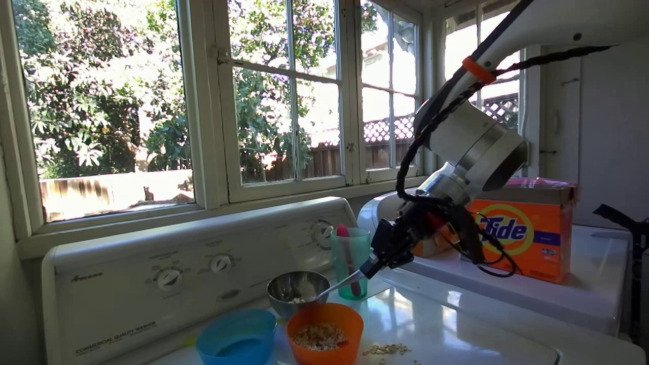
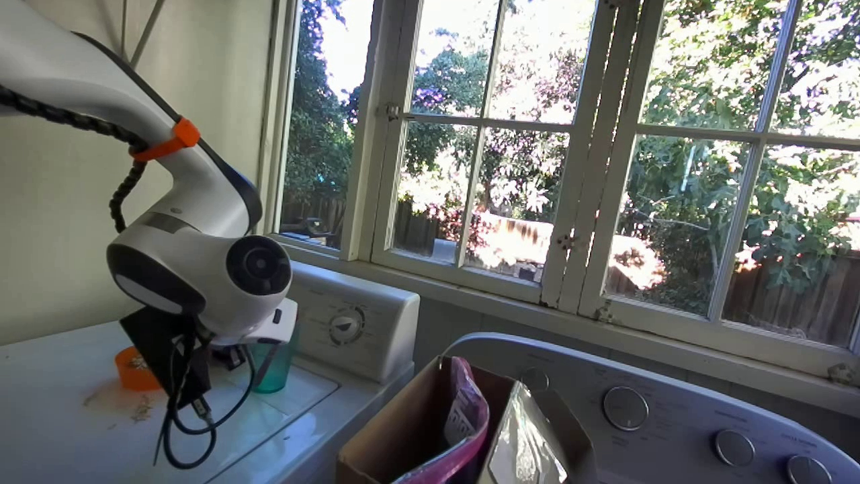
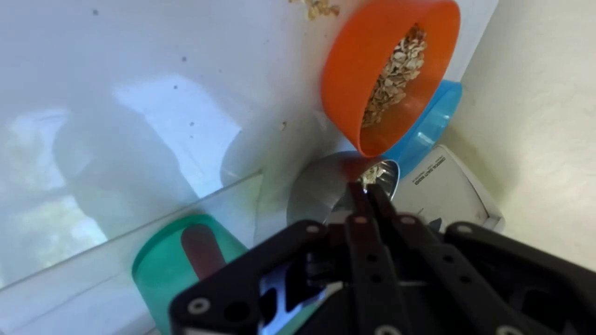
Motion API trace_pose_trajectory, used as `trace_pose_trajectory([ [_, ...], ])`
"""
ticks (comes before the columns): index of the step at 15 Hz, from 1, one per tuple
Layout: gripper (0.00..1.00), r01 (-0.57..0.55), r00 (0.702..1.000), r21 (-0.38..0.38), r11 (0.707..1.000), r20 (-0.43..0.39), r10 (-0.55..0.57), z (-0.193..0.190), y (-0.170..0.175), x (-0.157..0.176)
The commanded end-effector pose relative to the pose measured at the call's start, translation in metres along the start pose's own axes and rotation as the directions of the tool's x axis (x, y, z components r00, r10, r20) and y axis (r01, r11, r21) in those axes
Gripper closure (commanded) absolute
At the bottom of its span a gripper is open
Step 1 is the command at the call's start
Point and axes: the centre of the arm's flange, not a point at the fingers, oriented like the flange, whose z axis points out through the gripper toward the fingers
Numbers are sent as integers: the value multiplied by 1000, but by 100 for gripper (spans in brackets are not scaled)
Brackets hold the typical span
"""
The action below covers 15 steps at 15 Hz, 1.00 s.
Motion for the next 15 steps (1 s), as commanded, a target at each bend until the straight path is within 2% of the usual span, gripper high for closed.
trace_pose_trajectory([
  [1, 99, 165, 986, -41, 986, -29, -166, -9, -9, -5],
  [4, 99, 264, 960, -71, 962, -76, -269, -11, -20, 3],
  [8, 99, 372, 910, -192, 908, -117, -398, -6, -38, 13],
  [12, 99, 431, 849, -399, 809, -126, -514, -1, -51, 17],
  [13, 99, 427, 846, -423, 799, -126, -519, 0, -53, 17],
  [15, 99, 387, 862, -440, 810, -140, -487, -1, -58, 16],
])
